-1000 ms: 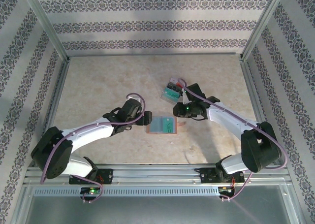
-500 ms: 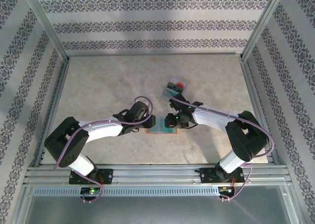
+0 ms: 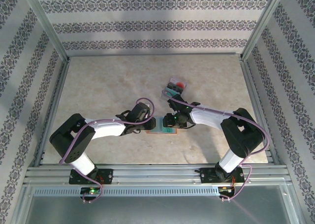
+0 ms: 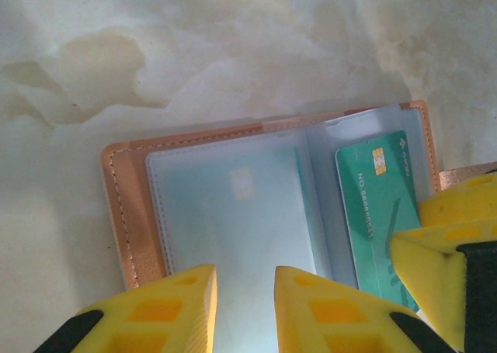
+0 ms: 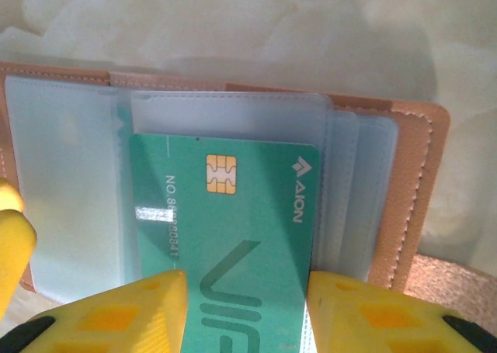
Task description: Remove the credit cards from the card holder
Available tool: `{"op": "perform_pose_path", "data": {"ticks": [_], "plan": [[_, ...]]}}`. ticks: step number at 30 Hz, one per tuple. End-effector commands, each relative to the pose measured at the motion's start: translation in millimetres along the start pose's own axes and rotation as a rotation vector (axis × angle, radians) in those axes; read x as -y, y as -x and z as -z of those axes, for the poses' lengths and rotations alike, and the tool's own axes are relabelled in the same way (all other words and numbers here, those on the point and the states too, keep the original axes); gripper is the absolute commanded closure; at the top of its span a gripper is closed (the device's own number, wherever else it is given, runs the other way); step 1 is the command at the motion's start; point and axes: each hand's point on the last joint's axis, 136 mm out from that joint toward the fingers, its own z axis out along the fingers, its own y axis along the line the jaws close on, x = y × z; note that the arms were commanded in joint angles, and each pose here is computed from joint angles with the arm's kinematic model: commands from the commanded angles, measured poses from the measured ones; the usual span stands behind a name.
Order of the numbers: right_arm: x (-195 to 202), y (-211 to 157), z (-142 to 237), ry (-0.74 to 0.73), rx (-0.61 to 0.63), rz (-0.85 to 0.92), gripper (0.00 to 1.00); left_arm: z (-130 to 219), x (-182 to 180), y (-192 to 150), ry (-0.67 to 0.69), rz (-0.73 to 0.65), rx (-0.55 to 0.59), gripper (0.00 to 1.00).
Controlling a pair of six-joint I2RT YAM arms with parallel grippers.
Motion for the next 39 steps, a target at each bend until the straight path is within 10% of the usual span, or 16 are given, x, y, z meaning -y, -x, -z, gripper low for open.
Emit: {"op": "perform_pose_path", "data": {"ticks": [1,39], "plan": [[7,-5,-11,-0.024,-0.016,-0.025,0.51,-4,4,-6,-0.018,-0.003,-0.012,0.74],[-9,6,11,0.382,0.084,-0.148,0.62,-29,21,-14,0.049,-0.101,-0.111,0.84]]}}
